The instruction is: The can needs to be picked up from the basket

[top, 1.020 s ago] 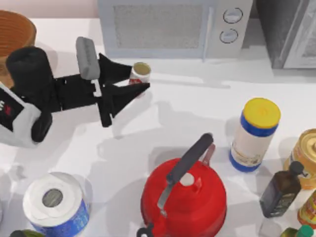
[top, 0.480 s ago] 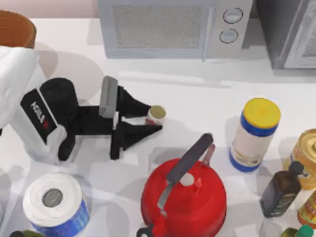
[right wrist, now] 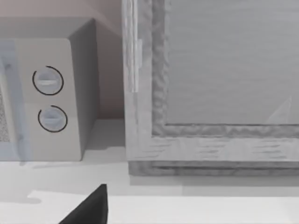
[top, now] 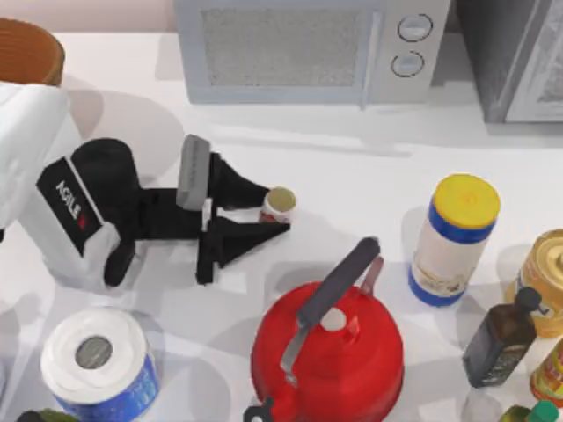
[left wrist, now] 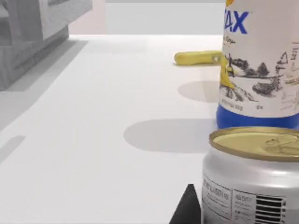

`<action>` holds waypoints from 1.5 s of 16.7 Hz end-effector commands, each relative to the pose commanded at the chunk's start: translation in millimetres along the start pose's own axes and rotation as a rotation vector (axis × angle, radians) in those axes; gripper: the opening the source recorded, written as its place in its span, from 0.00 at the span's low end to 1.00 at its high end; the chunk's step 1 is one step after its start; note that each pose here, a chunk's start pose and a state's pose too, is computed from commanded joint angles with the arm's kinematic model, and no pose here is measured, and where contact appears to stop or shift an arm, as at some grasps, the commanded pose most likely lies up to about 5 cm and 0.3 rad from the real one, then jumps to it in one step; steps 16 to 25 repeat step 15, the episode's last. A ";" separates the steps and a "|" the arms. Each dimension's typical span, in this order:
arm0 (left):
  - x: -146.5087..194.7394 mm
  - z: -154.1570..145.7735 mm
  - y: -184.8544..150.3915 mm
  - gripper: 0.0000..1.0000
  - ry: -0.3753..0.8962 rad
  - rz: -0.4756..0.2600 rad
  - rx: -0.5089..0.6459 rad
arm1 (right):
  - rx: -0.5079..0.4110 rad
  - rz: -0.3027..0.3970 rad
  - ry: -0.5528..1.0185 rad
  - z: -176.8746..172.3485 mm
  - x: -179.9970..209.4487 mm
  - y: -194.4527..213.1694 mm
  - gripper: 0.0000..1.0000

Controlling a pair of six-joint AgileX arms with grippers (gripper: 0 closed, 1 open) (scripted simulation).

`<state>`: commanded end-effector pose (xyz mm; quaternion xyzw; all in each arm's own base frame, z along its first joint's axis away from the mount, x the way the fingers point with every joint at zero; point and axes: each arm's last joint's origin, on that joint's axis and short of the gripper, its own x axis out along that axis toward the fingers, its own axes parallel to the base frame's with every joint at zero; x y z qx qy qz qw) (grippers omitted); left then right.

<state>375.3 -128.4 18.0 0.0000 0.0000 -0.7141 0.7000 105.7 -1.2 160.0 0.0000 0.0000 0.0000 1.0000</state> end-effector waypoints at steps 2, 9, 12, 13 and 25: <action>0.0 0.0 0.0 0.45 0.000 0.000 0.000 | 0.000 0.000 0.000 0.0 0.0 0.0 1.00; 0.0 0.0 0.0 0.98 0.000 0.000 0.000 | 0.000 0.000 0.000 0.0 0.0 0.0 1.00; 0.0 0.0 0.0 1.00 0.000 0.000 0.000 | 0.000 0.000 0.000 0.0 0.0 0.0 1.00; 0.0 0.0 0.0 1.00 0.000 0.000 0.000 | 0.000 0.000 0.000 0.0 0.0 0.0 1.00; 0.0 0.0 0.0 1.00 0.000 0.000 0.000 | 0.000 0.000 0.000 0.0 0.0 0.0 1.00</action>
